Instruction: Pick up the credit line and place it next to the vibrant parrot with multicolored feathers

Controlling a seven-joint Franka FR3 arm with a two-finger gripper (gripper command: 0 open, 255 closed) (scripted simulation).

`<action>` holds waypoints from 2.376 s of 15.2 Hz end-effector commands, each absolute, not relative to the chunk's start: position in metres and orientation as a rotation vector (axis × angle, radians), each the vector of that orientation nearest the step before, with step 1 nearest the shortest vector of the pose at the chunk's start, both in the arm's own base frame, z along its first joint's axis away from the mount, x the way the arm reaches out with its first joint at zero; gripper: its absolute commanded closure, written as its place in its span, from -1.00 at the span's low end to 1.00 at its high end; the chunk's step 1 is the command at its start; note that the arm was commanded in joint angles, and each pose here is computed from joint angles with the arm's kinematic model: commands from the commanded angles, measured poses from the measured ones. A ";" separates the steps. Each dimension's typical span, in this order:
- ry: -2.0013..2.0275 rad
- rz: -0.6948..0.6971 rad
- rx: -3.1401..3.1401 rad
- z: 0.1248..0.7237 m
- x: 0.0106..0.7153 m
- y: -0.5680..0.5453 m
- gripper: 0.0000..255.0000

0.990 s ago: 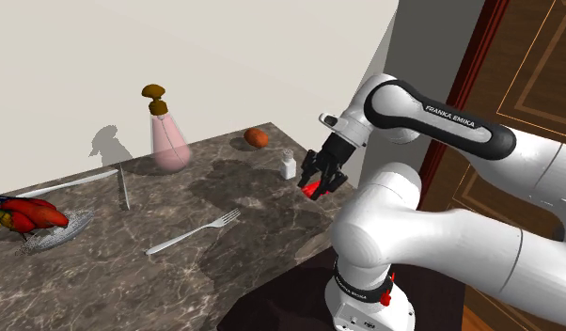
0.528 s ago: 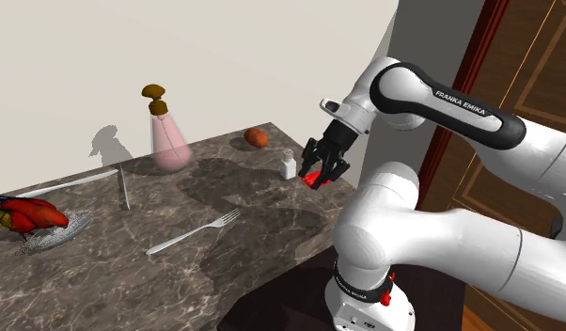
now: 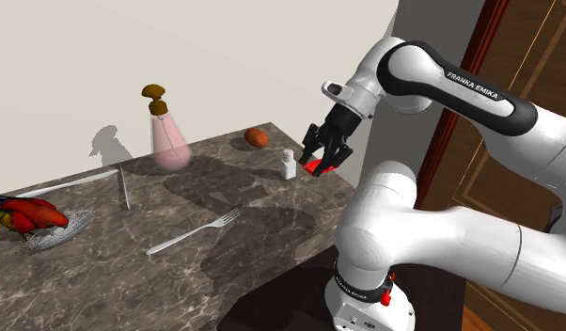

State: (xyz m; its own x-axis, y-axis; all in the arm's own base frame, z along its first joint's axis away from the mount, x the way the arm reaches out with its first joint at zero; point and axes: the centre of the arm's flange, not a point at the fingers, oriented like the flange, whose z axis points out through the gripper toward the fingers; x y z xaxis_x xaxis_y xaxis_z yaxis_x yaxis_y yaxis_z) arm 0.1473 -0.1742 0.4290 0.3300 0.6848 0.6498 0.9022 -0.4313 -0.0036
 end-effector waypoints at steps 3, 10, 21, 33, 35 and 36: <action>-1.407 -0.823 -2.236 0.451 0.148 -0.174 1.00; -1.407 -0.823 -2.236 0.473 0.162 -0.152 1.00; -1.407 -0.823 -2.236 0.474 0.240 -0.030 1.00; -1.407 -0.823 -2.236 0.474 0.326 0.104 1.00; -1.407 -0.823 -2.236 0.474 0.340 0.126 1.00; -1.407 -0.823 -2.236 0.474 0.347 0.137 1.00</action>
